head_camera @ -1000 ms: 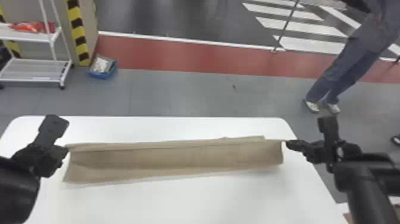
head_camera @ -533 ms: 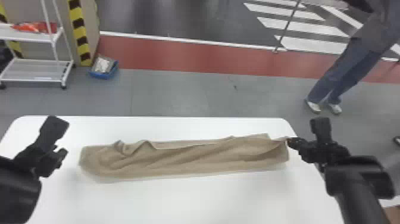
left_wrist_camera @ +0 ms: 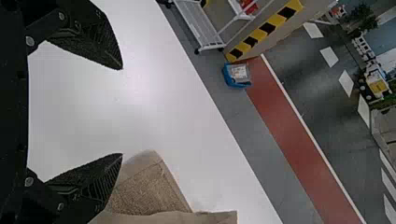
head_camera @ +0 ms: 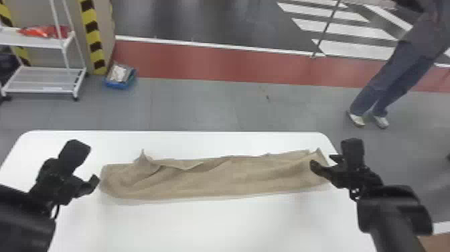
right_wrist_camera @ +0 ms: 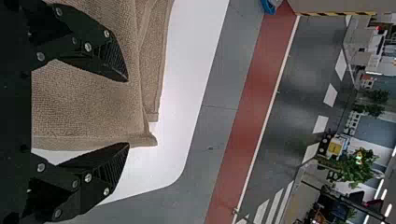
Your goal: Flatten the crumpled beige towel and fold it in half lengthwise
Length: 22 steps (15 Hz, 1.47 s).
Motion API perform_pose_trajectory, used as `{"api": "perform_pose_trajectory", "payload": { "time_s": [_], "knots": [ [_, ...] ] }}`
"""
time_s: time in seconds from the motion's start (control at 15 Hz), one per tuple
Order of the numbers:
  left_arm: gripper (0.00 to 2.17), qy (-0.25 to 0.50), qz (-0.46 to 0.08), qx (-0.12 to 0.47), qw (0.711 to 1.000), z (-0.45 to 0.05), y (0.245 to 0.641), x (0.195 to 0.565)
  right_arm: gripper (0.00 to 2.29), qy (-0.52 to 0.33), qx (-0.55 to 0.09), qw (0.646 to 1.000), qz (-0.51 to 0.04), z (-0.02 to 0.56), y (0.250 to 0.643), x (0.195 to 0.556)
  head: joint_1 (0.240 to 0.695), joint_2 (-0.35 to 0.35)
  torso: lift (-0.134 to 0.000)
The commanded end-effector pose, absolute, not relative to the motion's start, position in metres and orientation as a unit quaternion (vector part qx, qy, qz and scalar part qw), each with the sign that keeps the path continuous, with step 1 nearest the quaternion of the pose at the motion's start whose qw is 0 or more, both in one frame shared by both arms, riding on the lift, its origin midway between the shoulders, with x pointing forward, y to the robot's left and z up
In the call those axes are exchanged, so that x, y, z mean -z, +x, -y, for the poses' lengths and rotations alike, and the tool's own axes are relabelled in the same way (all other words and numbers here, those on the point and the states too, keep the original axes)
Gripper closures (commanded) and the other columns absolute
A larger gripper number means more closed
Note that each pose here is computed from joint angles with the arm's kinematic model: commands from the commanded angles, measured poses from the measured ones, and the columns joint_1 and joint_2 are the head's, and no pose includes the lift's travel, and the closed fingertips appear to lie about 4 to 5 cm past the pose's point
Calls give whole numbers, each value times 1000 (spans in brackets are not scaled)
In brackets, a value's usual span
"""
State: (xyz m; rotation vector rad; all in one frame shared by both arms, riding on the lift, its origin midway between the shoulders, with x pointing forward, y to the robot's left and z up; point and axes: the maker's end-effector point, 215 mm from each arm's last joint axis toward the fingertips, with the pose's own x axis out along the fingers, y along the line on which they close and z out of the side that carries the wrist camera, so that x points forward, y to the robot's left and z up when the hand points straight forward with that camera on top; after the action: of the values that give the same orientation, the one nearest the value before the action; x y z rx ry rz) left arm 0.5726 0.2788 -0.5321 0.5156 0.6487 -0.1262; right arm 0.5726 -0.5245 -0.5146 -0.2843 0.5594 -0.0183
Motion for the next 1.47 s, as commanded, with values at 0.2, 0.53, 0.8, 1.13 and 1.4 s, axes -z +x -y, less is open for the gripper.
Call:
{"api": "perform_pose_trajectory", "payload": {
  "time_s": [0.2, 0.53, 0.8, 1.13, 1.4],
  "knots": [
    [39, 189, -288, 71, 936, -282, 553, 527, 49, -130, 25, 962, -237, 523, 554, 486, 695, -236, 0],
    [43, 78, -246, 97, 961, -274, 550, 495, 184, -107, -33, 962, -251, 497, 525, 496, 695, -228, 0],
    [772, 23, -250, 135, 958, -244, 542, 501, 650, -94, -51, 955, -276, 468, 509, 529, 695, -231, 0],
    [1200, 15, -287, 177, 941, -206, 534, 529, 626, -91, -50, 957, -271, 465, 502, 537, 695, -247, 0],
    [1166, 27, -292, 188, 937, -190, 551, 532, 539, -92, -51, 955, -277, 465, 499, 541, 695, -272, 0]
  ]
}}
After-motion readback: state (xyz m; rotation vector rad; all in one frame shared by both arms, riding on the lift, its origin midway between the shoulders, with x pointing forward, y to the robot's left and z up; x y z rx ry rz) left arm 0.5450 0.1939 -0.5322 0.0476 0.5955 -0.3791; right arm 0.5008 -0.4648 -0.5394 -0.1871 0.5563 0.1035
